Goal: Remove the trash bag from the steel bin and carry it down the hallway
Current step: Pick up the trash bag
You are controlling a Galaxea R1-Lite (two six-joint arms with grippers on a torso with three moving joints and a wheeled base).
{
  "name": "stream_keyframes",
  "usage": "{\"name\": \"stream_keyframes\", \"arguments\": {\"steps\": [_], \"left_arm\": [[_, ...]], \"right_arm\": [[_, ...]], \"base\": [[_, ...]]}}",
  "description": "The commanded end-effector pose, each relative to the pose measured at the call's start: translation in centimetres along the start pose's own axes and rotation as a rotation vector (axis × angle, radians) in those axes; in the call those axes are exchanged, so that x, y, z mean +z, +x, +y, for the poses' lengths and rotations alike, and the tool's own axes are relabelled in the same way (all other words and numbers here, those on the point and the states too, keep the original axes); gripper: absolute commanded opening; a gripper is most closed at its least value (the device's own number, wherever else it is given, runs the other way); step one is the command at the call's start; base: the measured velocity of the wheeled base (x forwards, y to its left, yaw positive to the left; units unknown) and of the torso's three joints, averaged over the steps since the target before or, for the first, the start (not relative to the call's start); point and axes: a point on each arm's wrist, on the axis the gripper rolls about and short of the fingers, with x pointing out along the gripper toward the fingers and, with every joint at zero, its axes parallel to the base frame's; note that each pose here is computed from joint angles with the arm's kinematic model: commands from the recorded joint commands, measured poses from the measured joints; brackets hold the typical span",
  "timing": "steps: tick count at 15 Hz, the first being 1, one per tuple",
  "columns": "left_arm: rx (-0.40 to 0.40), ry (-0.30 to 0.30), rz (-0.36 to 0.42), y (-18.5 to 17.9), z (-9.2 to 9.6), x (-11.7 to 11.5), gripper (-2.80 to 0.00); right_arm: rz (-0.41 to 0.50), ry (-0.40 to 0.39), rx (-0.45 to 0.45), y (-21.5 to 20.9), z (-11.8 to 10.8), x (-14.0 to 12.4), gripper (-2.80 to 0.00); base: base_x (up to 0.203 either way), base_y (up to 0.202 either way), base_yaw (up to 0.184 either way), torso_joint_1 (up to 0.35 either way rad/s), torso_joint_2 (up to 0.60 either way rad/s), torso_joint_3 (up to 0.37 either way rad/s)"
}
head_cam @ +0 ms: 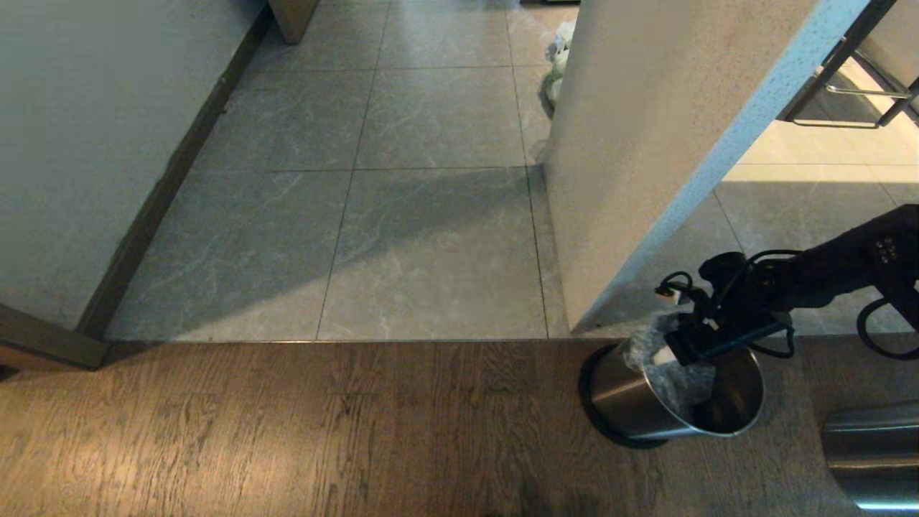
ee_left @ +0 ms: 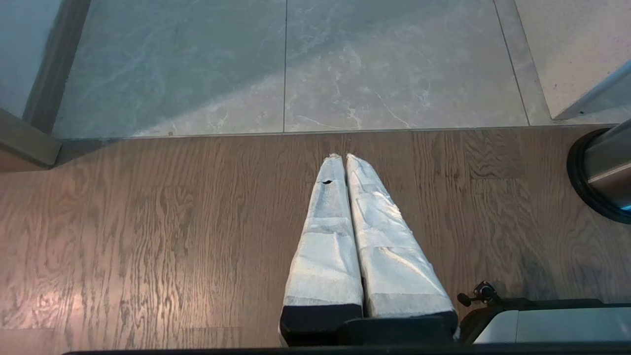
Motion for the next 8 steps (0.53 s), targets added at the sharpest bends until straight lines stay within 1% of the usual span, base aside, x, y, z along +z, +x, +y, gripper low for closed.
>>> {"name": "stream_keyframes", "arguments": {"steps": [1, 5, 8], "left_arm": [[0.000, 0.000, 0.000, 0.0, 0.0, 0.0, -2.80], [0.002, 0.000, 0.000, 0.0, 0.0, 0.0, -2.80], [0.002, 0.000, 0.000, 0.0, 0.0, 0.0, -2.80]], "right_arm": [[-0.020, 0.005, -0.007, -1.2, 0.4, 0.4, -2.80], [-0.082, -0.002, -0.043, -5.4, 1.4, 0.9, -2.80], [-0.117, -0.007, -0.073, -8.8, 2.6, 0.3, -2.80]], "base": [[0.000, 0.000, 0.000, 0.000, 0.00, 0.000], [0.000, 0.000, 0.000, 0.000, 0.00, 0.000], [0.000, 0.000, 0.000, 0.000, 0.00, 0.000]]}}
